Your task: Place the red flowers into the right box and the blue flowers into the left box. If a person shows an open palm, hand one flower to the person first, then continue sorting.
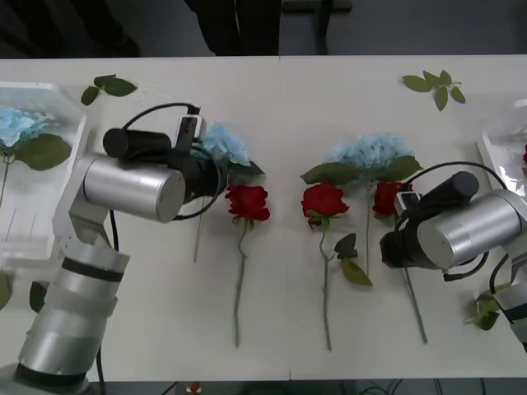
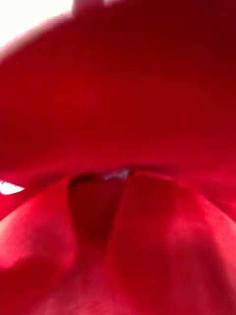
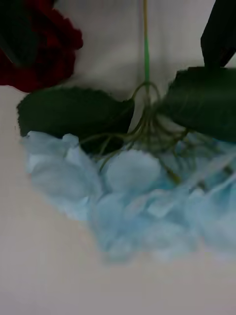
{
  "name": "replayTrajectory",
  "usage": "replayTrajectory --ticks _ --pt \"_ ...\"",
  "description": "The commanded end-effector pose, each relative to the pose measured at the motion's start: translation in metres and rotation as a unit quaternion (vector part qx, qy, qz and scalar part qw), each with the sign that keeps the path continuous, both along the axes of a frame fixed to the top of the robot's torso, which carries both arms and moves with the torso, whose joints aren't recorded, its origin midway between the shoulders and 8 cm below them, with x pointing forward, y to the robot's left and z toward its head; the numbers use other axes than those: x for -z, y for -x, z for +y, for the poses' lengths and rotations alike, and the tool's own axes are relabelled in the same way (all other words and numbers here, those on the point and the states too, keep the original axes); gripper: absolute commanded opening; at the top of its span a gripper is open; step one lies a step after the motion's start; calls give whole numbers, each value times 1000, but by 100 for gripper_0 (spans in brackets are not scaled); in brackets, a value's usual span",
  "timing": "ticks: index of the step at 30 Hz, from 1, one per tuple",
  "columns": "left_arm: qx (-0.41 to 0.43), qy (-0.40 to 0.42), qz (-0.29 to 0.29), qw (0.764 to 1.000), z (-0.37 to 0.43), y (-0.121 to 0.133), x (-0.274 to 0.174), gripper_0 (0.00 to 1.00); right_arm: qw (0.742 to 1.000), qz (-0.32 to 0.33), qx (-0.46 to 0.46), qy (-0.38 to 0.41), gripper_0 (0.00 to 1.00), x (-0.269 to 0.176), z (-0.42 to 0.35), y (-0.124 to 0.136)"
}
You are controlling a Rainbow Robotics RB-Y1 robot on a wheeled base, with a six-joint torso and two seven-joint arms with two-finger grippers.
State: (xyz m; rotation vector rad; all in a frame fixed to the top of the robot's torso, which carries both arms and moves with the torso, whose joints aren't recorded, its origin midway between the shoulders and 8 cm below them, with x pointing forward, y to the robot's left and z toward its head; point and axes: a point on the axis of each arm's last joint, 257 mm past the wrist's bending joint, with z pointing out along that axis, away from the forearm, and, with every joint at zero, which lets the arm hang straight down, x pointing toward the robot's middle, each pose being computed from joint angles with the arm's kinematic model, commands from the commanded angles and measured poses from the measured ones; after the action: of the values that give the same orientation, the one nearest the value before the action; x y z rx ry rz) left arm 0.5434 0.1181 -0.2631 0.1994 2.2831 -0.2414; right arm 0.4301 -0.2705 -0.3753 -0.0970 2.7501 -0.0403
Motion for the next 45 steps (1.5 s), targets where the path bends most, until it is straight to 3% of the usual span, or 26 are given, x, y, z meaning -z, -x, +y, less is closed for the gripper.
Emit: replayTrajectory --ticks 1,6,16,25,31,32,34,35,36,37,38,45 --pt "-15 -17 -10 1000 33 0 7 97 1000 -8 -7 -11 0 -5 13 -3" --pt "-21 -27 3 999 45 5 20 96 999 -27 -4 -32 0 -28 15 -14" --pt "-22 -42 5 999 46 -16 19 97 996 -78 18 -33 0 -147 -32 -28" --pt "-15 -42 -11 999 33 -50 8 96 993 -113 21 15 0 -249 -140 -37" --pt "-15 -49 -13 999 35 -57 10 95 995 -91 21 32 0 -277 -219 -45" --pt "-14 -49 -13 999 35 -56 11 89 995 -87 21 36 0 -280 -232 -46" --pt "-13 -51 -12 999 35 -56 12 67 995 -82 18 44 0 -281 -261 -49" --pt "-11 -53 -11 998 34 -55 14 43 995 -82 13 51 0 -280 -276 -51" --pt "-10 -54 -10 998 34 -55 15 32 995 -80 10 54 0 -278 -282 -52" --pt "-10 -55 -9 998 34 -54 16 6 995 -79 7 57 0 -272 -296 -55" --pt "-10 -55 -9 998 34 -54 16 0 995 -77 5 59 0 -266 -305 -56" --pt "-12 -50 -5 999 35 -54 16 0 993 -88 -10 78 0 -218 -341 -67"
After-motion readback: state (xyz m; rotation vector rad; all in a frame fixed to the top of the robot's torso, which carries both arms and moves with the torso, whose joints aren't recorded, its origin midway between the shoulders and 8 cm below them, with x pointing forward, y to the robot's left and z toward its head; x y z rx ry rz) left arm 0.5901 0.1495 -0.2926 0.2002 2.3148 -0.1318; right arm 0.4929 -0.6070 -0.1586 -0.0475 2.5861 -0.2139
